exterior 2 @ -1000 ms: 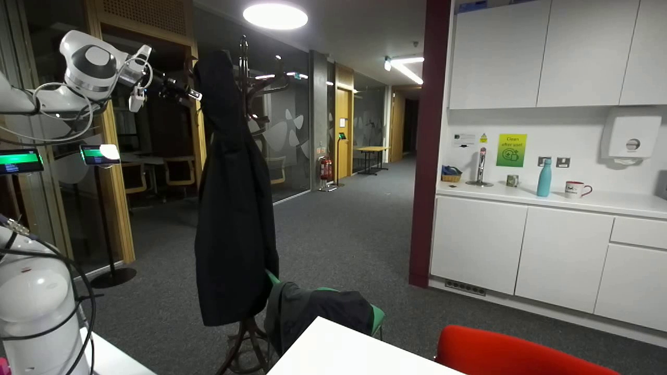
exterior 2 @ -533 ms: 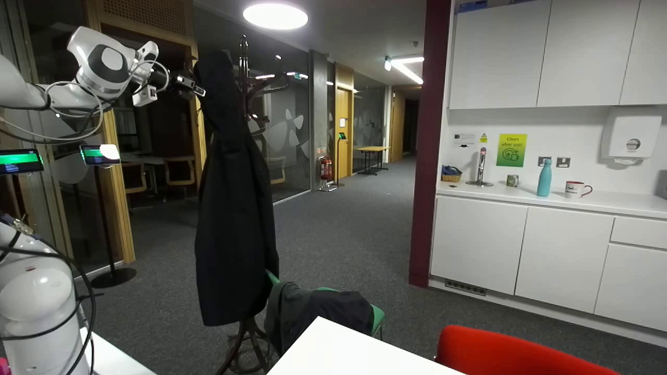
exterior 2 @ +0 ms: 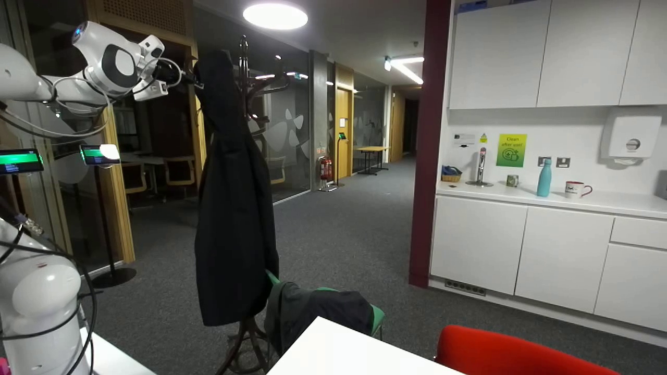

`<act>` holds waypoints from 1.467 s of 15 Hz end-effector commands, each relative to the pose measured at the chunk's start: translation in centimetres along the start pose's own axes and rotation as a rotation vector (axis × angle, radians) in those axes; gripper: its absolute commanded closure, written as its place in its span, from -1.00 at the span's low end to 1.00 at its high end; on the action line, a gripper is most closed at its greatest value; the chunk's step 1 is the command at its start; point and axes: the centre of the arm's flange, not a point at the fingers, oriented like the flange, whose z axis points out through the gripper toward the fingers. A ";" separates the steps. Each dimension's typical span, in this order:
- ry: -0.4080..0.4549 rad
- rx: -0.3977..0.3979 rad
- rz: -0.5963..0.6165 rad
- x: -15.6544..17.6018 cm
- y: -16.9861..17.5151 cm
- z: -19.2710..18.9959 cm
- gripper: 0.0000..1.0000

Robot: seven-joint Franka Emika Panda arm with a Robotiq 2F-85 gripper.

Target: Hang the black hoodie on the backrest of the green chair.

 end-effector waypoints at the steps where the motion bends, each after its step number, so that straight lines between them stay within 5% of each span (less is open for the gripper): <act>1: 0.088 0.067 -0.119 2.4 -0.2 -0.4 -1.00; 16: 0.151 -0.071 -0.355 6.5 2.2 1.6 -1.00; 17: 0.148 -0.071 -0.366 6.5 2.1 2.0 -0.66; 22: 0.130 -0.069 -0.418 5.9 1.6 3.6 0.10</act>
